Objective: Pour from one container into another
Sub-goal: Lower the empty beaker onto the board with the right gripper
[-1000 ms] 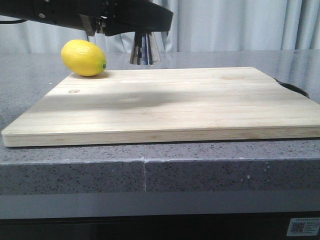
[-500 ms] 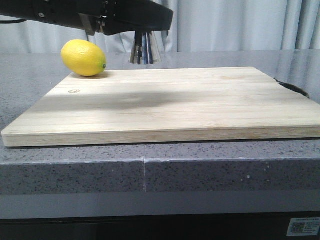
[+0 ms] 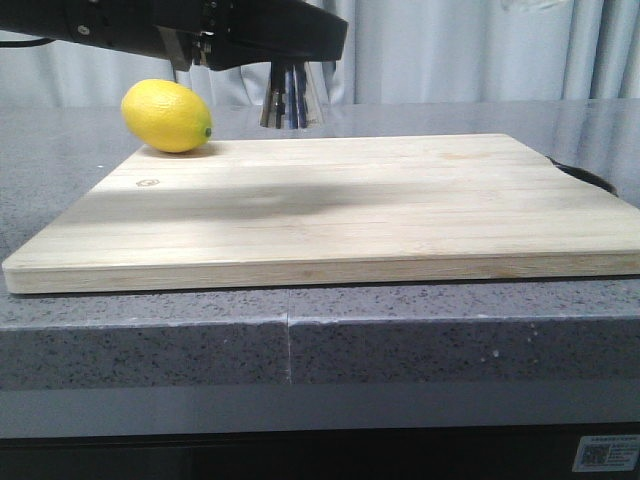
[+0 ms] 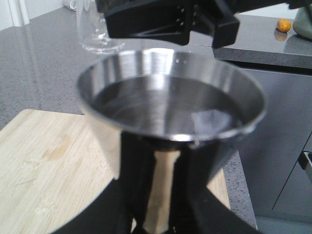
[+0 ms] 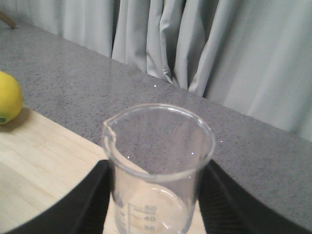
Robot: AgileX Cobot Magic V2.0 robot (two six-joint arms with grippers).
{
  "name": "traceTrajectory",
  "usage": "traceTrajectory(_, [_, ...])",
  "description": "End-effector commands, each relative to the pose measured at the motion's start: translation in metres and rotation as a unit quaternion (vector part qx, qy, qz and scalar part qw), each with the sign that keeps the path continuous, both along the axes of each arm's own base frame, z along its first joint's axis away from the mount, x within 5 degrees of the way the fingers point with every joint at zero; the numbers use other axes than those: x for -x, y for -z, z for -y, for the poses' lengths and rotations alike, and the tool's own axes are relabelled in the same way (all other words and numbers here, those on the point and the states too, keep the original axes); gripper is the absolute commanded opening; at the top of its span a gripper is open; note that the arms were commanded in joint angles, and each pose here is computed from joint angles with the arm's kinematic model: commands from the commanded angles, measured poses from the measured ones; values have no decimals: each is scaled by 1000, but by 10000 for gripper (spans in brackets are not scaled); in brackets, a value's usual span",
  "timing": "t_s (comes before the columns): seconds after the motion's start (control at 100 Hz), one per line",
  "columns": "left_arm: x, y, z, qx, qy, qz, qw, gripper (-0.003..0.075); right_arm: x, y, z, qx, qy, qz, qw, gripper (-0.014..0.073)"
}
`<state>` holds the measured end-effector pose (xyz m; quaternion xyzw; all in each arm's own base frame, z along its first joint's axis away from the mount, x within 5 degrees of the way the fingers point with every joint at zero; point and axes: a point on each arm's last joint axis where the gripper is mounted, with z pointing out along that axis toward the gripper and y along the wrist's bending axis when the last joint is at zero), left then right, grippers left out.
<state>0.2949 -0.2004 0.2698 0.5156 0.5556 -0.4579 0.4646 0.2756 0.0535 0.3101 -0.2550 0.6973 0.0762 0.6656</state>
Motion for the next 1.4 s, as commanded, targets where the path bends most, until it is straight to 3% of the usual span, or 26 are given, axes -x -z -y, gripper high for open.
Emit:
traceTrajectory(0.0, [6, -30, 2, 59, 11, 16, 998, -19, -2, -12, -2, -38, -32, 42, 998, 205])
traceTrajectory(0.28, [6, -30, 2, 59, 11, 16, 998, -19, -23, 18, -6, -60, -62, 10, 996, 205])
traceTrajectory(0.44, [6, -30, 2, 59, 11, 16, 998, -19, -32, 32, -8, -51, -67, 4, 996, 205])
traceTrajectory(1.39, [6, -30, 2, 59, 11, 16, 998, -19, -57, 68, -7, -72, -56, -1, 996, 205])
